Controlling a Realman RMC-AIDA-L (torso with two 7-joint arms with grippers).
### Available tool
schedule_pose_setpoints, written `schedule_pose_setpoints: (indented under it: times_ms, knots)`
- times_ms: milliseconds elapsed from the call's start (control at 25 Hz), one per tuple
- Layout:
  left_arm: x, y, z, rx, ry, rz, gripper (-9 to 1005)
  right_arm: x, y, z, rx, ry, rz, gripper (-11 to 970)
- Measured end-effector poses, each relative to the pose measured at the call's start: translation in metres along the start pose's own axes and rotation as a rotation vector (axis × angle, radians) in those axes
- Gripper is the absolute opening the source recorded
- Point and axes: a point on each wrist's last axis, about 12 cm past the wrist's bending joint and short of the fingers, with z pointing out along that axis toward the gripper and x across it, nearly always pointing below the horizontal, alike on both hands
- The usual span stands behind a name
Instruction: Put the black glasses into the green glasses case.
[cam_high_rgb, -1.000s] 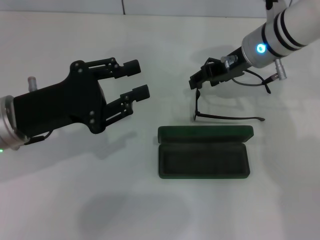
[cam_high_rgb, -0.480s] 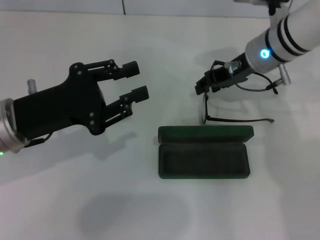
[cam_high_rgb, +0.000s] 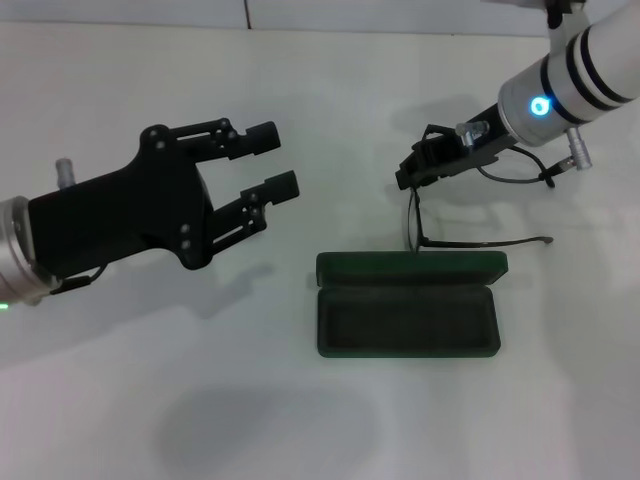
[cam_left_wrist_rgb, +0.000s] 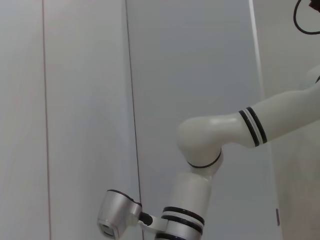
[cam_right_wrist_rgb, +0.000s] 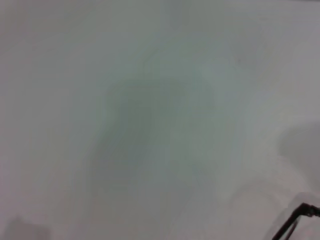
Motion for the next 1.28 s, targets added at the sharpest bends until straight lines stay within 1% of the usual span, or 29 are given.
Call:
schedule_pose_setpoints:
  times_ms: [160, 520, 920, 1080, 1280]
  knots:
    - [-0.001, 0.001, 0.001, 0.001, -0.001, 0.004, 426, 0.001, 0.000, 0.000, 0.000, 0.004, 0.002, 287]
    - [0.001, 0.001, 0.001, -0.002, -0.001, -0.002, 426, 0.005, -0.002, 0.001, 0.002, 0.021, 0.004, 276]
    - [0.003, 0.000, 0.000, -0.006, -0.001, -0.015, 426, 0.009, -0.003, 0.002, 0.009, 0.045, -0.016, 216]
    - [0.003, -0.001, -0.001, -0.008, 0.000, -0.017, 426, 0.011, -0.007, -0.002, 0.010, 0.044, -0.019, 195]
    - [0.003, 0.000, -0.002, -0.009, 0.002, -0.017, 426, 0.009, -0.012, -0.006, 0.045, 0.046, -0.052, 174]
